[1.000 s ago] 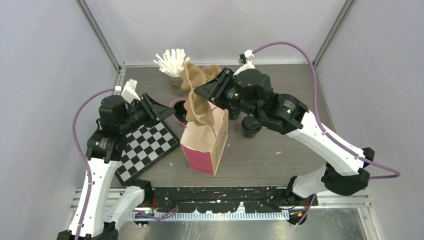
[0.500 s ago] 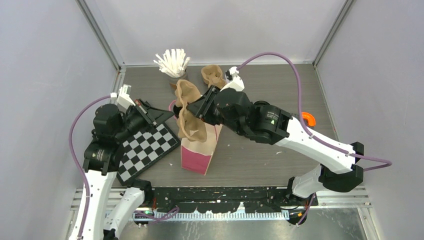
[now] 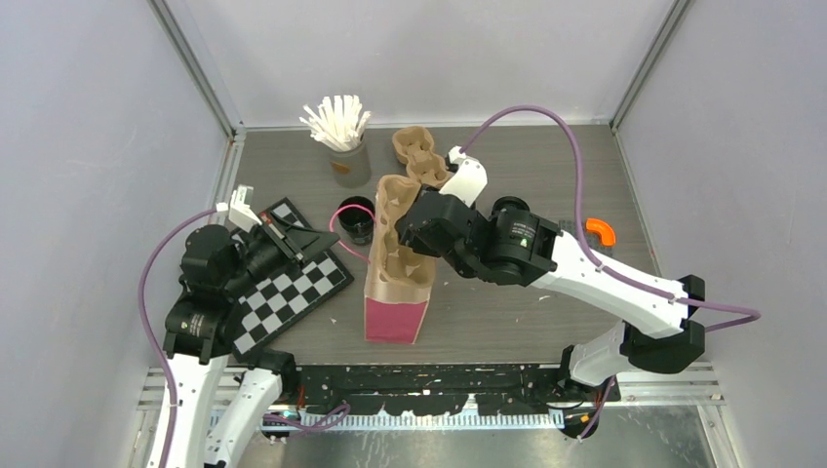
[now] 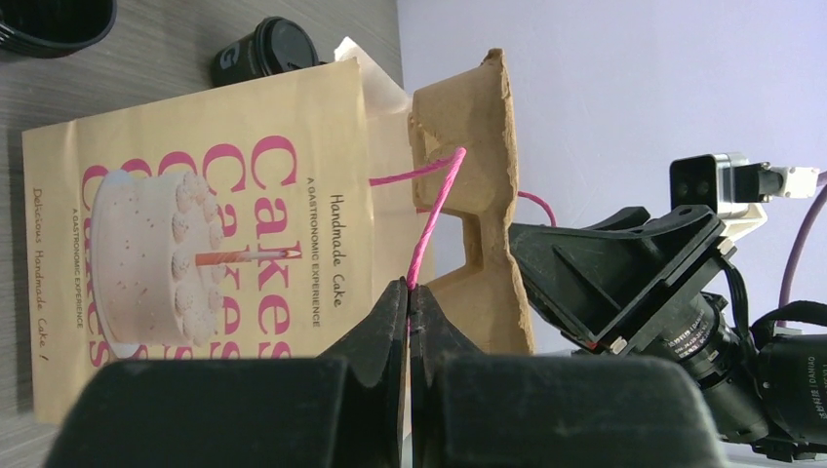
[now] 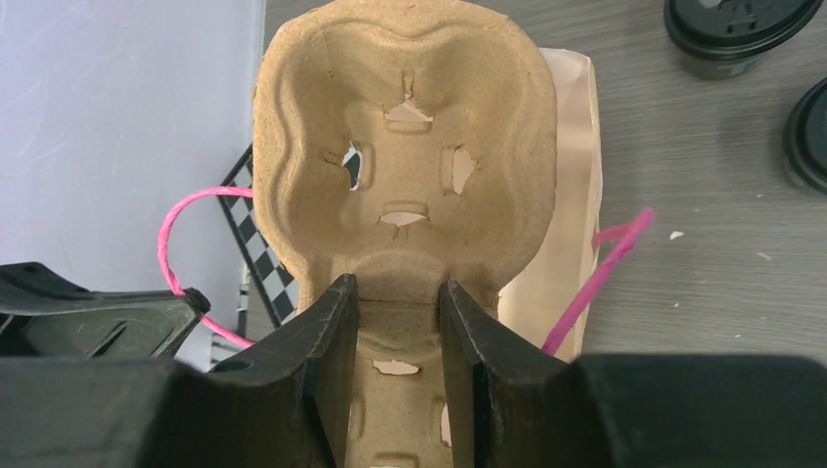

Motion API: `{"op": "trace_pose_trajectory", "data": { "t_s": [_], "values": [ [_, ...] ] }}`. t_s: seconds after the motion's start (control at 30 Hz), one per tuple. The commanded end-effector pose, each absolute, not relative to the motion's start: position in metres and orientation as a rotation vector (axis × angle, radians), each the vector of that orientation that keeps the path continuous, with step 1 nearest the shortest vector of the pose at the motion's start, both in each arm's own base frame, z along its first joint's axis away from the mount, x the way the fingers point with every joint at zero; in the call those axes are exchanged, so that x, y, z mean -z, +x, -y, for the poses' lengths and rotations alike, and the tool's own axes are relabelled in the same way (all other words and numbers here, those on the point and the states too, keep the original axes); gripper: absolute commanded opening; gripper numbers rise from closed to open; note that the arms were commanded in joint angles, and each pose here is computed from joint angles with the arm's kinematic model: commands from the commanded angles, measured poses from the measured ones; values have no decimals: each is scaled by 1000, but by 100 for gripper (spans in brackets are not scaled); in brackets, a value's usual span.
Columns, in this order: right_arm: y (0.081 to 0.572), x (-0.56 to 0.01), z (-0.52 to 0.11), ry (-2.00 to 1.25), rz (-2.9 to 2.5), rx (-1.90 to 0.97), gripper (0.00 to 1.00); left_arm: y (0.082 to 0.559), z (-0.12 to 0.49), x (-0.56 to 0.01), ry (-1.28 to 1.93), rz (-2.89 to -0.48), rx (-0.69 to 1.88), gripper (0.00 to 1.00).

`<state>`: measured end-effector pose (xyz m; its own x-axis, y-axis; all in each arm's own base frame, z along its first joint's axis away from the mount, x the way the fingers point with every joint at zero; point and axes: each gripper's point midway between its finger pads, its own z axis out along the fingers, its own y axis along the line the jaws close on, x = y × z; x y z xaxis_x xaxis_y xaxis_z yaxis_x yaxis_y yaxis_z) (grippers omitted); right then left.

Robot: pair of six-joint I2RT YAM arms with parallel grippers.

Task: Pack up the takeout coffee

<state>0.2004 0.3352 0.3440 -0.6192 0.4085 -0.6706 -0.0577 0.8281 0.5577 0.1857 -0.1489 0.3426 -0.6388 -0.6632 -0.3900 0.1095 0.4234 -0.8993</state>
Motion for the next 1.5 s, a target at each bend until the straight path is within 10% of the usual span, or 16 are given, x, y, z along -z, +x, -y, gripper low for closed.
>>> {"op": "trace_pose_trajectory", "data": {
  "t_s": [0.0,1.47],
  "values": [
    [212,-358,-327,260,-2073,-614,33,182,152,-354,-432,-1873,1333,0],
    [208,-281,-352,14,-2172,-254,33,158,123,-330,-404,-2009,1024,0]
  ]
}}
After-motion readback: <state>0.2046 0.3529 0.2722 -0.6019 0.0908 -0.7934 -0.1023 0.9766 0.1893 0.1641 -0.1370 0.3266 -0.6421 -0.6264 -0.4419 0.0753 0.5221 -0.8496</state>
